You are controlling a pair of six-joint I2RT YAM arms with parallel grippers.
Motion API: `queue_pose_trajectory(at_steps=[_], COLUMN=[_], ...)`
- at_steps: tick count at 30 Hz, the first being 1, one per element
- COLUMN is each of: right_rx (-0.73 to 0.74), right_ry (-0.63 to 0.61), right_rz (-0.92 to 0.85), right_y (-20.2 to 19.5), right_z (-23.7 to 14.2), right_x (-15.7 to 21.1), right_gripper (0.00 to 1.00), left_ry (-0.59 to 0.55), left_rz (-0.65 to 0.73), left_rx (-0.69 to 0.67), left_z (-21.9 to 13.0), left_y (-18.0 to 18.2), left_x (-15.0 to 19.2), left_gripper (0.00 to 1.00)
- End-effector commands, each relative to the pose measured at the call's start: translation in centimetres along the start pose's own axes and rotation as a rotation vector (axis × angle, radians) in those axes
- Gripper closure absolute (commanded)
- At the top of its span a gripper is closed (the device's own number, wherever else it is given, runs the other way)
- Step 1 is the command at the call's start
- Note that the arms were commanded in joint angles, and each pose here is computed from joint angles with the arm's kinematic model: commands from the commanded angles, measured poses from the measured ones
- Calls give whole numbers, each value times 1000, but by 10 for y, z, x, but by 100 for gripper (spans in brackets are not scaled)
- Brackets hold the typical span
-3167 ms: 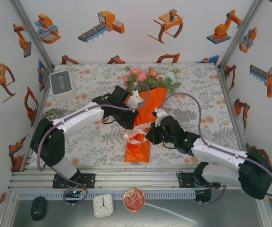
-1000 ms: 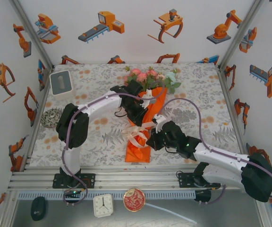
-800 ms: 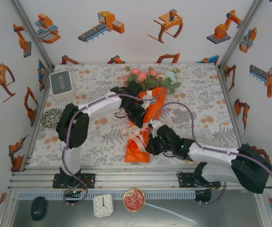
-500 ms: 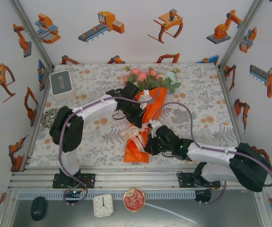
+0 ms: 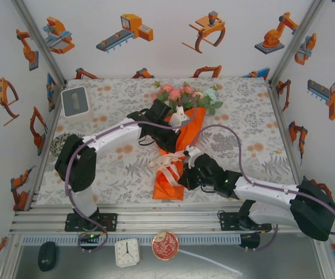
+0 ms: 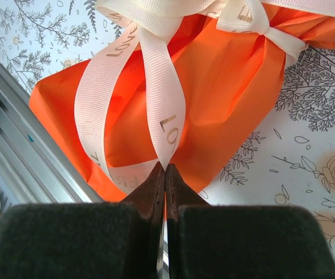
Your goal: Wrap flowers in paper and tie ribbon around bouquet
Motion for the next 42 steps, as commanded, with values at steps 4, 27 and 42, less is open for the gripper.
queue_pose_trajectory(at_steps=[4, 27, 42], right_rx=[13, 5, 5], right_ry=[-4, -3, -3], right_rz=[-20, -21, -27], right_y=[-1, 0, 1], right_z=[-1, 0, 0], right_x=[0, 1, -2], right_gripper=[100, 100, 100], left_ry=[90, 87, 137], left_rz=[7, -4, -19], left_rx=[64, 105, 195], left_z=[15, 9, 7], left_y=[-5, -9, -19], left_x=[9, 16, 22], left_gripper=[80, 76, 81])
Point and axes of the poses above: each hand's point on the last joint's axis, 136 mm out from that joint toward the fingers, its own z axis out along the fingers, its own y axis along the line the jaws close on, x = y × z, the point moved 4 cm from there along -z, back along the fingers, and after that the axes turned 12 degrees about -z, right-handed, at the moved point
